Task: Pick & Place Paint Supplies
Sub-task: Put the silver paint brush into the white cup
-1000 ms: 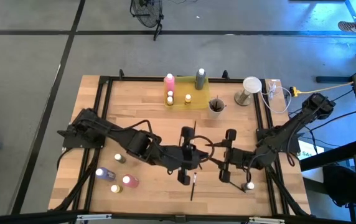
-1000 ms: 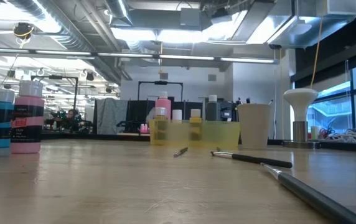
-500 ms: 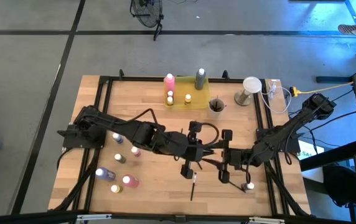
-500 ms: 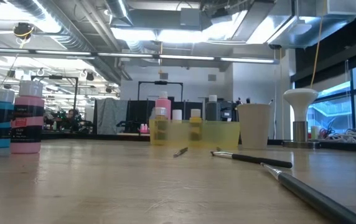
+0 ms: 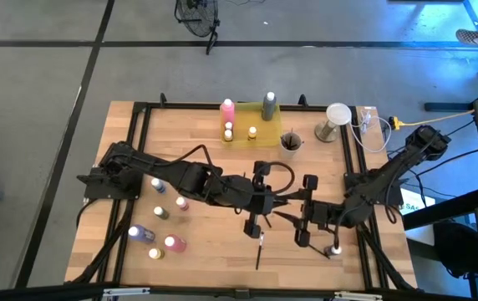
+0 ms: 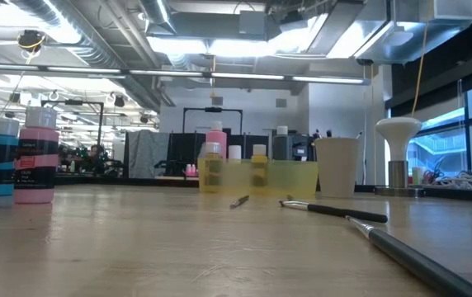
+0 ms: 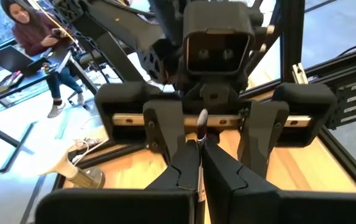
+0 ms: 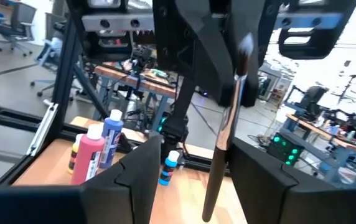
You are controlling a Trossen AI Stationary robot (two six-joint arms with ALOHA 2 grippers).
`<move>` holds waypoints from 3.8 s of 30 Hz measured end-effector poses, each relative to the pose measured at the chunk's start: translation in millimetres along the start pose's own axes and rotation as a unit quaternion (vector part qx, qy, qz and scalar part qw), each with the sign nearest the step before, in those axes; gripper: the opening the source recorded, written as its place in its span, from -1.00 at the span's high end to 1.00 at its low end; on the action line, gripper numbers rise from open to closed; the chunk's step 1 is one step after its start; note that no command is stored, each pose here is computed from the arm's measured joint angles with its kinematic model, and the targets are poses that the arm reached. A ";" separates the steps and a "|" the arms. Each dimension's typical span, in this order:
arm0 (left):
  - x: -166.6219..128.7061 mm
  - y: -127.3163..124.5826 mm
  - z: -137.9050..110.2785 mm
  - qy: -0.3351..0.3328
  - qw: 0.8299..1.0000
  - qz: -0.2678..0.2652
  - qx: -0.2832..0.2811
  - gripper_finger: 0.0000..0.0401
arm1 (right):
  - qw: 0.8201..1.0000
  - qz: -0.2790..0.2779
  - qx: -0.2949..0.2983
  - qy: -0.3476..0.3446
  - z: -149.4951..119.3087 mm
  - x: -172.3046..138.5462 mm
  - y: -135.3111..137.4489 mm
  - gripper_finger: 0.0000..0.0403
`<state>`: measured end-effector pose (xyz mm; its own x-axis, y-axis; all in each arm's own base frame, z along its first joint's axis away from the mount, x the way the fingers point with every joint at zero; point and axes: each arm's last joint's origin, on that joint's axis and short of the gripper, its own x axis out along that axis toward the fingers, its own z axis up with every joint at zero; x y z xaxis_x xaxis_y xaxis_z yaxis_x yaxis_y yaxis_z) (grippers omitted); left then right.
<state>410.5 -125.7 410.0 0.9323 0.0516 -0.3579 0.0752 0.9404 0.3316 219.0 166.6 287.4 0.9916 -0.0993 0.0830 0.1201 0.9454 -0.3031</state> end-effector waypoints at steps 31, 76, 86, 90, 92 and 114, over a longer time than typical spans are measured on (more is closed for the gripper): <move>3.1 -1.0 -0.8 -0.011 1.000 -0.001 -0.016 0.99 | 1.000 -0.013 0.017 0.002 0.9 -0.7 -0.5 0.49; -73.8 8.6 -11.1 0.217 0.862 0.407 0.209 0.26 | 0.961 -0.252 0.047 0.105 33.5 -59.1 -28.6 0.90; -99.4 78.3 -72.7 0.334 0.851 0.403 0.047 0.28 | 0.962 -0.226 0.129 0.079 62.9 -100.9 -93.4 0.90; -104.3 91.4 -100.2 0.375 0.830 0.409 0.065 0.29 | 0.960 -0.233 0.134 0.074 52.4 -107.9 -111.9 0.90; -103.4 95.1 -118.7 0.392 0.820 0.414 0.060 0.29 | 0.961 -0.226 0.147 0.063 44.2 -112.5 -120.7 0.90; -87.1 85.8 -255.6 0.083 0.974 0.138 -0.157 0.57 | 0.950 -0.247 0.182 0.061 -69.7 -93.8 -142.2 0.90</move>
<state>245.4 36.4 246.5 0.8297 0.3459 -0.4381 -0.3059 0.9383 0.1614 112.3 19.8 256.5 0.8199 -0.5724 0.0123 0.5689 0.8169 0.0950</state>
